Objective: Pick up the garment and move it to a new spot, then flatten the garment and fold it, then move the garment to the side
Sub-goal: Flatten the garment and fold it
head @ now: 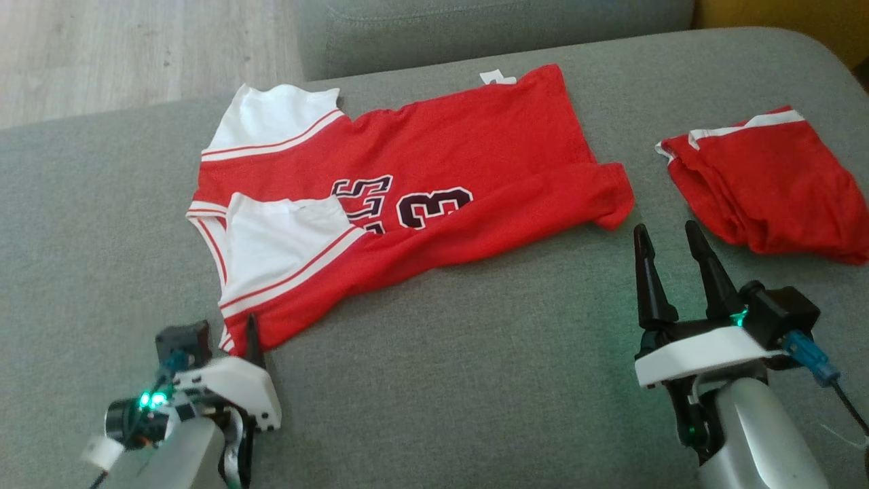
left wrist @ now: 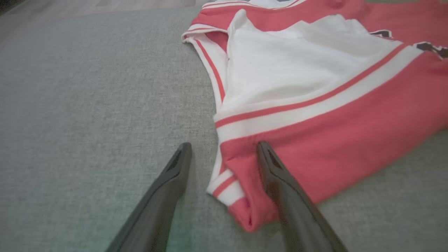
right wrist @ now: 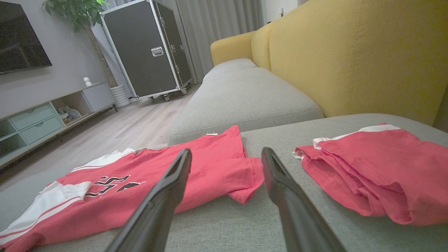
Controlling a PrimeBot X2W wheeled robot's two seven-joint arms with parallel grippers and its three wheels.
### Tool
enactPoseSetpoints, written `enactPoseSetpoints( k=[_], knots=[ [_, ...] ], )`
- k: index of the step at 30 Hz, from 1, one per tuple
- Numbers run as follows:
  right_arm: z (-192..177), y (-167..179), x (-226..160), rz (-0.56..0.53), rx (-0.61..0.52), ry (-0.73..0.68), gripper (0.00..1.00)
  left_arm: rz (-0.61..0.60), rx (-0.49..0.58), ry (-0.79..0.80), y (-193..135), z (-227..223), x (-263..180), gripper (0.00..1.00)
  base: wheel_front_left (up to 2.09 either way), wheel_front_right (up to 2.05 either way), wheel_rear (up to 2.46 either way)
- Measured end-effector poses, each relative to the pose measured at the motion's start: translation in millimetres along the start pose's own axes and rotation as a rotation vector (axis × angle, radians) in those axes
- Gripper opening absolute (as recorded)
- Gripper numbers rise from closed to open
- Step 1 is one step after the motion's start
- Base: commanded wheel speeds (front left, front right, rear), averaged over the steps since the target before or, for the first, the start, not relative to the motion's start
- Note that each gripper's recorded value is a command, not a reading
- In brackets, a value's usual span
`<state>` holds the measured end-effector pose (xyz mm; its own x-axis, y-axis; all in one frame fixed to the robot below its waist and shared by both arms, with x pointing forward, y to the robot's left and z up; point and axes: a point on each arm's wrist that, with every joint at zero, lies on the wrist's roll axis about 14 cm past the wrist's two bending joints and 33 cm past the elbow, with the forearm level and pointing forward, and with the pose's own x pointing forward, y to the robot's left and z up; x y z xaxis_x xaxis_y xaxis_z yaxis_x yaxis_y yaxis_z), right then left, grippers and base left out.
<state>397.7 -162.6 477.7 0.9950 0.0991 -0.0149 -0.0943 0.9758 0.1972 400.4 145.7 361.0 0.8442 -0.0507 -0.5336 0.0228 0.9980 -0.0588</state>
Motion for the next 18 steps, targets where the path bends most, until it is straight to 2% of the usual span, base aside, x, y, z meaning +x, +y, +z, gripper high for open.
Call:
enactPoseSetpoints(
  k=[3, 4, 5, 11, 18],
  knots=[
    [-2.7, -0.9, 0.4, -0.002, 0.002, 0.007, 1.00, -0.005, 0.003, 0.029, -1.3, 0.5, 7.7, 1.00, 0.00, 0.00, 0.00],
    [-2.6, -0.9, 1.0, -0.003, 0.006, 0.006, 1.00, -0.013, -0.002, 0.039, -2.7, 0.8, 10.1, 0.48, 0.00, 0.00, 0.00],
    [-2.5, -1.6, 1.5, -0.004, 0.007, 0.006, 1.00, -0.023, -0.004, 0.049, -4.3, 0.3, 11.7, 0.00, 0.00, 0.00, 0.00],
    [-1.1, -5.9, 4.9, -0.015, 0.002, 0.007, 1.00, -0.042, -0.020, -0.013, -8.8, 11.2, 11.5, 0.00, 0.00, 0.00, 0.00],
    [-17.5, -9.5, 13.9, -0.023, -0.022, 0.122, 1.00, -0.029, -0.073, -0.263, -0.9, 65.2, 1.4, 0.00, 0.00, 0.00, 0.00]
  ],
)
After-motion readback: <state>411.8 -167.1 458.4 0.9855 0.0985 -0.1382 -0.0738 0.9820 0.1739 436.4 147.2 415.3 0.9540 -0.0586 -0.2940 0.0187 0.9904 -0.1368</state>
